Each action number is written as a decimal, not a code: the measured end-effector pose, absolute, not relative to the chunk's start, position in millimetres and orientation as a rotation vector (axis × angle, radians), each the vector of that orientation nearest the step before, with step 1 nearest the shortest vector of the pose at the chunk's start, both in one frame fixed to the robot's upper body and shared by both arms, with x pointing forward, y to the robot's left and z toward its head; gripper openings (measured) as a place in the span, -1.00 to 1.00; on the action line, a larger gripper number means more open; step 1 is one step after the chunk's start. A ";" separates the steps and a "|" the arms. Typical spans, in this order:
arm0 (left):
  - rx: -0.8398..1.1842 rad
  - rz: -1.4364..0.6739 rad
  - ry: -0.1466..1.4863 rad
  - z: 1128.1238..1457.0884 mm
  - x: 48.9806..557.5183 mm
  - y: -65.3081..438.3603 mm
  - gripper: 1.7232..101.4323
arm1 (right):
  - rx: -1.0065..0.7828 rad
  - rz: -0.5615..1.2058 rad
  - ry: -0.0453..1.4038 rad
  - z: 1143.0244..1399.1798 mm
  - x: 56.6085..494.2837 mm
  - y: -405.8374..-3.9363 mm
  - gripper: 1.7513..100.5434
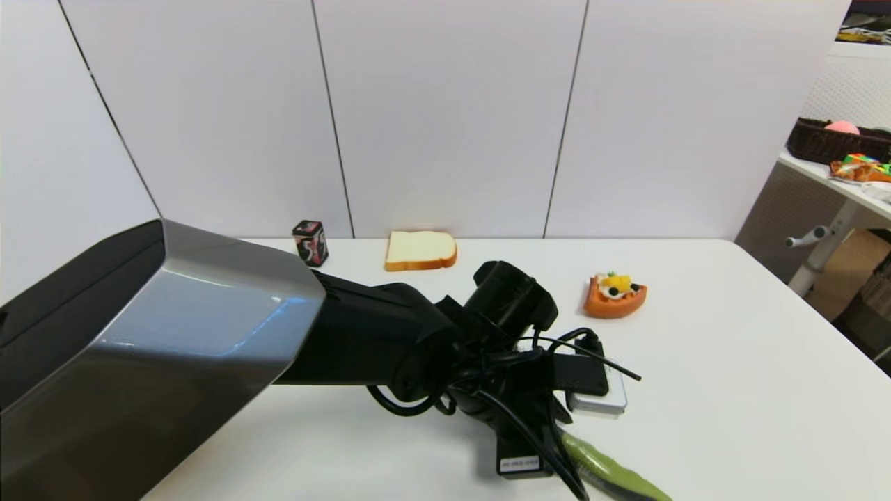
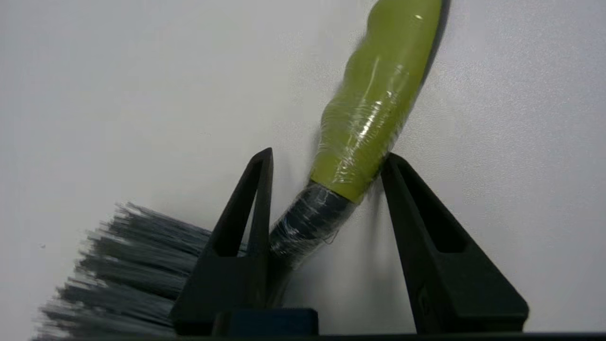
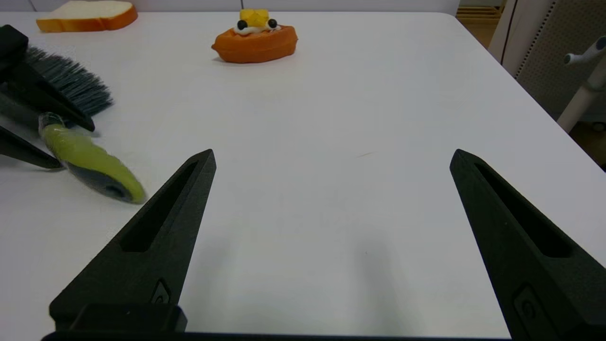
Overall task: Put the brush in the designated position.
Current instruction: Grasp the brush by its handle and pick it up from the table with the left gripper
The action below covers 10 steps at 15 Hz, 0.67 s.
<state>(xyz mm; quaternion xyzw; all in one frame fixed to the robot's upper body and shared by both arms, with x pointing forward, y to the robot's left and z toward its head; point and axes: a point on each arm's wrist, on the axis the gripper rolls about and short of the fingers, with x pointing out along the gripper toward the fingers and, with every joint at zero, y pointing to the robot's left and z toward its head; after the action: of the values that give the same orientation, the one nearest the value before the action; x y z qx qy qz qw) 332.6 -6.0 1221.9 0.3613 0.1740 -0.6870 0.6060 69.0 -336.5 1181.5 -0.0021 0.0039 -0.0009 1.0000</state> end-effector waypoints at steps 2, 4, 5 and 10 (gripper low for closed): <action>0.832 -1.598 0.418 1219.6 332.3 -5.4 -0.60 | -0.004 -0.002 0.008 1181.5 69.0 -336.5 0.95; 0.825 -1.617 0.442 1218.3 331.3 -4.1 -0.60 | -0.004 -0.002 0.008 1181.5 69.0 -336.5 0.95; 0.825 -1.619 0.448 1218.0 331.0 -3.7 -0.60 | -0.004 -0.002 0.008 1181.5 69.0 -336.5 0.95; 0.811 -1.603 0.378 1238.8 334.3 -8.7 -0.60 | -0.004 -0.002 0.008 1181.5 69.0 -336.5 0.95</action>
<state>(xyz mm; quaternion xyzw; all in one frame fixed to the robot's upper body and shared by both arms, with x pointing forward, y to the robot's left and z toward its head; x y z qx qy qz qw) 334.3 -8.7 1238.8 0.3510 0.1636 -0.6937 0.6074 69.0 -336.5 1181.5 -0.0021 0.0039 -0.0008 1.0000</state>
